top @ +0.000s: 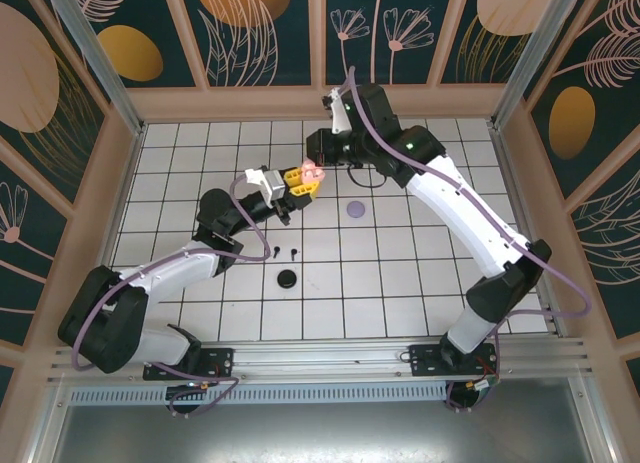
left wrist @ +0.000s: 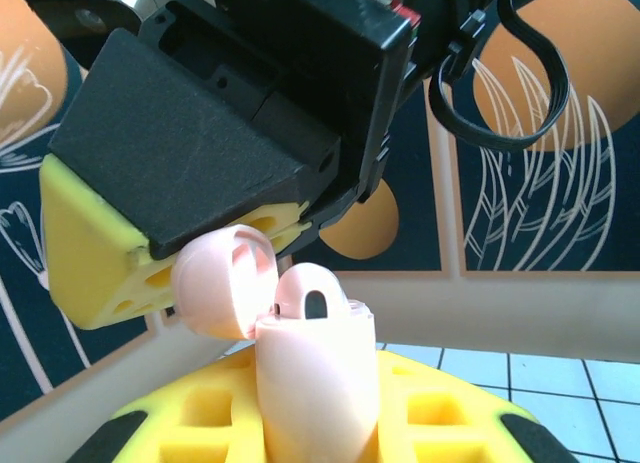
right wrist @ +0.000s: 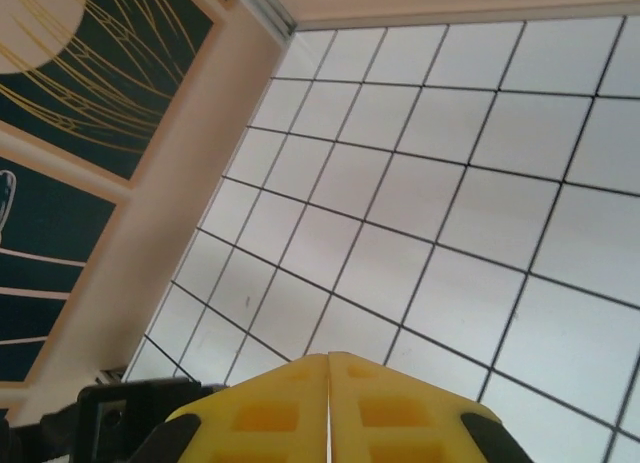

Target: Insert the wireless bluetooth earbuds into the charging case

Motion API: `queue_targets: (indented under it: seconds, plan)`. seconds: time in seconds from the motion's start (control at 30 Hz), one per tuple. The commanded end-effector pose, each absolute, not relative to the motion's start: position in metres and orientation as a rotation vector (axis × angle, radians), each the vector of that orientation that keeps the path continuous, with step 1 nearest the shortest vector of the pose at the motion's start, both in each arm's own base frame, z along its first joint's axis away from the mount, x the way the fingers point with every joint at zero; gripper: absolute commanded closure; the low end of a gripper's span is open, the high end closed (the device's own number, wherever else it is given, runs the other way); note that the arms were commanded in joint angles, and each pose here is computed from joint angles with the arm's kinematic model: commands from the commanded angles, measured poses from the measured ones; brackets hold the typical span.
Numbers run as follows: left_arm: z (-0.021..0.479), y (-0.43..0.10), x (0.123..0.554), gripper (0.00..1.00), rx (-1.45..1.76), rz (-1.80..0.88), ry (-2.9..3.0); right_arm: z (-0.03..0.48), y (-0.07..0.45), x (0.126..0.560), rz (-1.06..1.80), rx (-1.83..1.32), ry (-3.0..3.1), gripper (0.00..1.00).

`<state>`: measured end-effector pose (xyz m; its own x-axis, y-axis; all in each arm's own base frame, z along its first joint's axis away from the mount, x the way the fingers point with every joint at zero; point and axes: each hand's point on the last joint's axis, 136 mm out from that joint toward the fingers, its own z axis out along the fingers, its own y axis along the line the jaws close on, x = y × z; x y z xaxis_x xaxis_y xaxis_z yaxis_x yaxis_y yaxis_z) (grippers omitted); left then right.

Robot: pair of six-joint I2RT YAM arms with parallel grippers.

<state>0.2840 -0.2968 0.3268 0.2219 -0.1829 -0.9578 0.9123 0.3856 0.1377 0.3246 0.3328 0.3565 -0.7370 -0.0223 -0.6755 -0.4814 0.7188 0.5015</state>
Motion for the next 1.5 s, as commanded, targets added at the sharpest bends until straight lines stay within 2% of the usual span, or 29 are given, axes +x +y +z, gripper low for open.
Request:
queue_targets:
  seconds: [0.0,0.1,0.27,0.43,0.67,1.0,1.17,1.27,1.37,1.47]
  plan:
    - [0.351,-0.294,0.294,1.00,0.804,-0.853,1.018,0.347,0.325,0.273,0.956,-0.466,2.329,0.91]
    - [0.350,-0.294,0.298,1.00,0.779,-0.871,1.036,0.354,0.305,0.272,0.964,-0.364,2.280,0.91]
    - [0.344,-0.294,0.304,1.00,0.718,-0.926,1.089,0.363,0.245,0.302,0.942,-0.018,2.147,0.87]
    - [0.316,-0.293,0.326,1.00,0.589,-0.984,1.292,0.319,0.208,0.312,0.870,0.185,2.138,0.77]
    - [0.216,-0.303,0.373,1.00,0.280,-1.091,1.828,0.250,0.197,0.309,0.780,0.249,2.229,0.63]
    - [0.099,-0.317,0.392,1.00,-0.076,-1.197,2.168,0.227,0.193,0.305,0.731,0.224,2.276,0.54]
    - [0.068,-0.330,0.401,0.94,-0.158,-1.211,2.261,0.229,0.195,0.303,0.733,0.194,2.287,0.51]
    - [0.059,-0.336,0.406,0.86,-0.186,-1.210,2.292,0.229,0.197,0.302,0.739,0.178,2.294,0.50]
    - [0.050,-0.339,0.409,0.72,-0.195,-1.191,2.323,0.230,0.199,0.301,0.745,0.168,2.300,0.48]
    - [0.044,-0.338,0.411,0.65,-0.209,-1.142,2.358,0.230,0.199,0.300,0.747,0.164,2.308,0.48]
